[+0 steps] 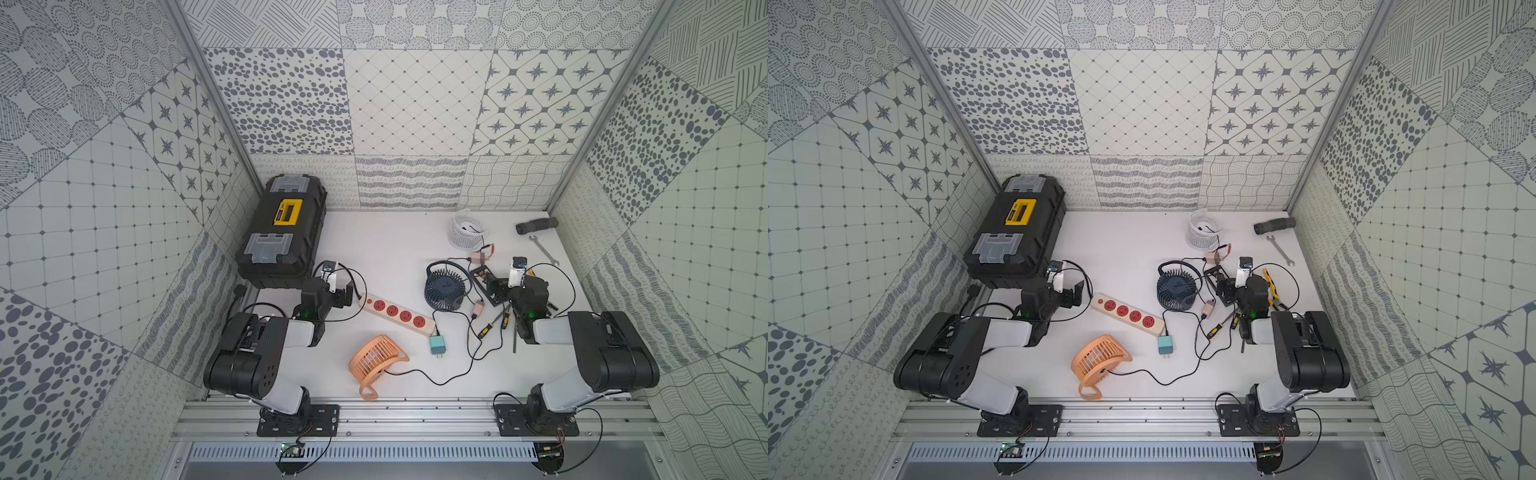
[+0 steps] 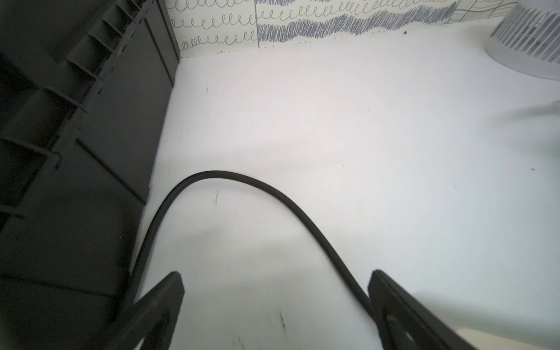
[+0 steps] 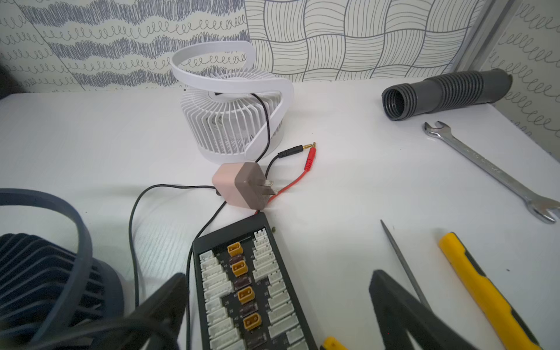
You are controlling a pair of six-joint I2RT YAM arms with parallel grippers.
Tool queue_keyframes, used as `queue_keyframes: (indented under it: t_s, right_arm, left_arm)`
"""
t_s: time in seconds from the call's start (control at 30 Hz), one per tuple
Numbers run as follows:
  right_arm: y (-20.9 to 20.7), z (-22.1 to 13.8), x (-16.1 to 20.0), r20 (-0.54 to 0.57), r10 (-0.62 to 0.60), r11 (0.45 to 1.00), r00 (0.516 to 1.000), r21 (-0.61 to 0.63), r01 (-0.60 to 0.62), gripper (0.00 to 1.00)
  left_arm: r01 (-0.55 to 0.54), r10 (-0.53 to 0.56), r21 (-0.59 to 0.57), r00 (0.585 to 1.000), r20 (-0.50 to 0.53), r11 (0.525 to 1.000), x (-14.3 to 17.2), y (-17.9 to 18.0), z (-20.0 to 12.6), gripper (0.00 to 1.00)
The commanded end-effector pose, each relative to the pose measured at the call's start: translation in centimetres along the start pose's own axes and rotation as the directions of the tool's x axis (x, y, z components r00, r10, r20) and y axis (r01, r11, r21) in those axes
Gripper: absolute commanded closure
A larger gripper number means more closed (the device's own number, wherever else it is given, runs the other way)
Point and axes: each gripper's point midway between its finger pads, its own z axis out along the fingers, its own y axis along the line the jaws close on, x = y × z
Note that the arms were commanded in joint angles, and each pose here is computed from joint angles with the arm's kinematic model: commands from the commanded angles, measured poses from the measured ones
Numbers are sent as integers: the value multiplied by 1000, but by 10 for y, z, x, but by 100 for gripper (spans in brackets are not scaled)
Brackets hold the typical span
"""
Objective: Plug the desk fan into the power strip
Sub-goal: Pick up the plug from the center of the board.
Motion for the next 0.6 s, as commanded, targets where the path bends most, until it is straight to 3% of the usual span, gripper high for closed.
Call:
queue_keyframes:
  t_s: [0.0, 0.57]
  right_arm:
    - [-1, 3, -18, 63, -12, 1000, 998, -1, 12, 3]
    - [-10, 3, -19, 66, 11, 999, 998, 51, -14, 3]
  left_arm:
    - [-24, 24, 1, 998, 66, 1000, -18, 2, 1, 2]
    - [-9, 9, 2, 998, 63, 1000, -17, 4, 1, 2]
